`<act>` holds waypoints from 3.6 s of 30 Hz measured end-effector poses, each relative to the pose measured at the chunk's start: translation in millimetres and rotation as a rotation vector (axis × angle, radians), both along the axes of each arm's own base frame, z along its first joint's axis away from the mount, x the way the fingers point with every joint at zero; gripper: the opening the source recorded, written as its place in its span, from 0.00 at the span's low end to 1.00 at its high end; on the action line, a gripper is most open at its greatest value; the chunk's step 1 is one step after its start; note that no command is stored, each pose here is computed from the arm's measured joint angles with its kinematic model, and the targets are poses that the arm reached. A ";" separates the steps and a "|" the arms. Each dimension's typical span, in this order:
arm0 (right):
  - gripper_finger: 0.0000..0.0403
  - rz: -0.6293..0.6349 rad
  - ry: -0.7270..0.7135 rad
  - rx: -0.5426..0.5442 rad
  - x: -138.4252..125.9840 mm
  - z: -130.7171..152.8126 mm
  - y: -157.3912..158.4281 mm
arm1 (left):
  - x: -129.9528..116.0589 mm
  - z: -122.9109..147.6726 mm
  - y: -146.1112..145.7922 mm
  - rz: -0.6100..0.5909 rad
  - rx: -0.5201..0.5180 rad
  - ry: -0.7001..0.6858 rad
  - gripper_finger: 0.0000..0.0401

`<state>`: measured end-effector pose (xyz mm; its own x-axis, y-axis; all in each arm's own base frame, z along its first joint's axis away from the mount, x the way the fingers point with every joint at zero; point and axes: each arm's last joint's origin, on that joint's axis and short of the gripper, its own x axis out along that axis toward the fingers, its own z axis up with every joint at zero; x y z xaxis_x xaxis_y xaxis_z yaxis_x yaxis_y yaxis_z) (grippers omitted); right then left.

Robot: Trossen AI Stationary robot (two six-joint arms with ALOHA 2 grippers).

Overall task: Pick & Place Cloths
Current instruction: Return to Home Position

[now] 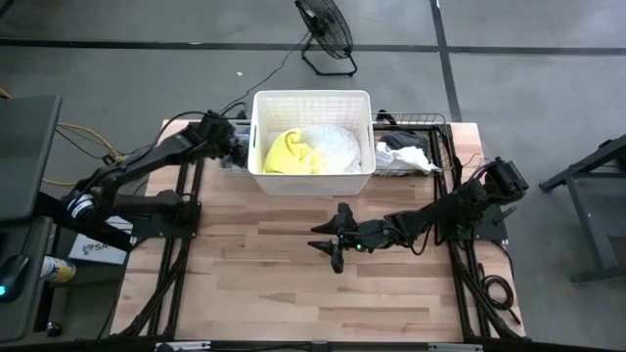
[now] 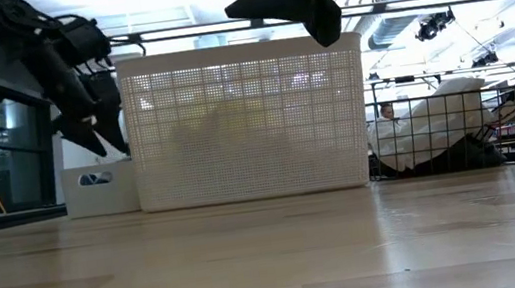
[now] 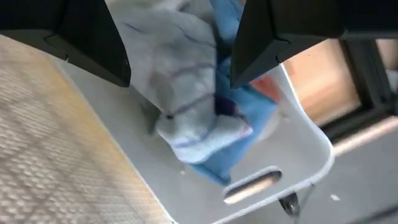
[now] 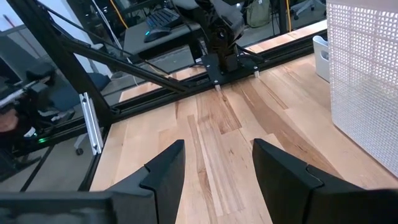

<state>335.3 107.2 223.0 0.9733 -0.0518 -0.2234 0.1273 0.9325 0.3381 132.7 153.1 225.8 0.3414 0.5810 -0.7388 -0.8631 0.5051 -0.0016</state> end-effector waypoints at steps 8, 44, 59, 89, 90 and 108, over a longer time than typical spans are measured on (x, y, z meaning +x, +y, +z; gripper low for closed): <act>0.45 0.002 0.017 -0.011 -0.4 -1.7 -0.1 | -13.0 20.4 -24.5 -0.116 -0.094 -0.202 0.68; 0.45 0.150 -0.084 0.061 -105.4 -8.0 -31.2 | -22.3 74.2 -117.1 -0.755 0.233 -0.584 0.68; 0.45 0.134 -0.281 0.115 -169.1 -41.6 -55.0 | -23.0 86.1 -136.3 -1.065 0.166 -0.670 0.68; 0.45 0.158 -0.289 0.050 -221.3 -48.4 -83.2 | -31.4 32.6 -159.1 -1.056 0.232 -0.727 0.68; 0.45 0.157 -0.280 0.045 -222.2 -49.3 -83.5 | -31.3 29.6 -159.1 -1.056 0.232 -0.726 0.68; 0.45 0.239 -0.255 0.030 -239.8 -54.8 -86.2 | -26.3 11.6 -160.3 -1.105 0.274 -0.759 0.68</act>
<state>95.5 21.0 168.2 0.9818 0.1873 0.0308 -0.1857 0.9147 0.3589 106.5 -7.2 237.4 0.9847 -0.1600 -0.0697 0.1545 0.9848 -0.0789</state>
